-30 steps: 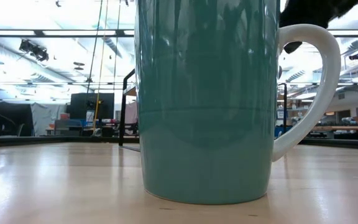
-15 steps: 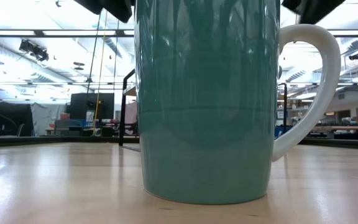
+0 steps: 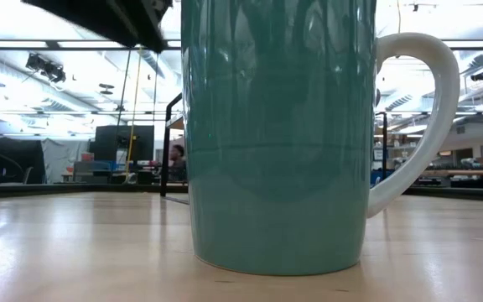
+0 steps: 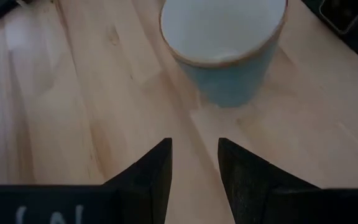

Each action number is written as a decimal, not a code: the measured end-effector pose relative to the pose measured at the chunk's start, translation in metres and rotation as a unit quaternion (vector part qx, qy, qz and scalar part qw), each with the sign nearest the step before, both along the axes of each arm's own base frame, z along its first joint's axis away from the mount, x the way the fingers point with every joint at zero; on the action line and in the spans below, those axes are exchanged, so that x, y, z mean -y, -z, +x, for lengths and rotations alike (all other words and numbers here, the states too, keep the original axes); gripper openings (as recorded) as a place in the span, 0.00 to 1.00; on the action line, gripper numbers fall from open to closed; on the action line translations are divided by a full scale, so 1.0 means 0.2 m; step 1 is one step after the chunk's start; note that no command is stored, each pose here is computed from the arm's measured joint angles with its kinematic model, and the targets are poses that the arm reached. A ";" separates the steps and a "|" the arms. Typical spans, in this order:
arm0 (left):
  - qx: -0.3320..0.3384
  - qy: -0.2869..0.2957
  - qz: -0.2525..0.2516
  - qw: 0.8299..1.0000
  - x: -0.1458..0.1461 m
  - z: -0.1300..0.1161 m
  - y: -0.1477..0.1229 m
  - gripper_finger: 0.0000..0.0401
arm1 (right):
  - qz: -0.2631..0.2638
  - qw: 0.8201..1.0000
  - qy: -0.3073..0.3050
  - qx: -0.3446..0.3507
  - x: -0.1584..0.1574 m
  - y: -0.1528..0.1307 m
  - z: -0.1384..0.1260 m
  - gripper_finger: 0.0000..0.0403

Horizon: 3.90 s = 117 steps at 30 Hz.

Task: Place coffee mugs
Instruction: Put the blue patterned mug on the shelf

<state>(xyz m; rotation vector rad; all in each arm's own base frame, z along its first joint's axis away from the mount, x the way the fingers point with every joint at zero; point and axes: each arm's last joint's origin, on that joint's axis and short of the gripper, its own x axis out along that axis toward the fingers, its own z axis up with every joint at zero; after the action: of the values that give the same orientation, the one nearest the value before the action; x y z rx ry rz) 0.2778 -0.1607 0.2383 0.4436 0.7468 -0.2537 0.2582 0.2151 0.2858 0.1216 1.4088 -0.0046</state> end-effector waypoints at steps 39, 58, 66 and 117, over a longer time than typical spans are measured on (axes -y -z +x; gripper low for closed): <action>0.119 -0.071 -0.067 0.988 -0.17 -0.22 -0.23 0.34 | -0.041 0.994 0.047 -0.087 -0.34 0.42 -0.20 0.36; 0.119 -0.071 -0.067 0.988 -0.17 -0.22 -0.23 0.34 | -0.139 0.980 -0.112 -0.091 -0.23 0.42 -0.25 0.07; 0.110 -0.021 -0.033 0.993 -0.20 -0.20 -0.23 0.34 | -0.133 0.978 -0.147 -0.069 0.00 0.26 -0.12 0.09; 0.159 -0.048 -0.120 0.979 -0.67 -0.21 -0.33 0.34 | -0.177 0.951 -0.253 0.010 1.11 -0.28 0.40 0.09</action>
<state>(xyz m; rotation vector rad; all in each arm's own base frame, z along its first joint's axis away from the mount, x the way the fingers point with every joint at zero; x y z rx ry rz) 0.2349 -0.0275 0.3044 0.2109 0.4154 -0.1735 0.3381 -0.0069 0.3409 -0.5383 1.3631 0.1673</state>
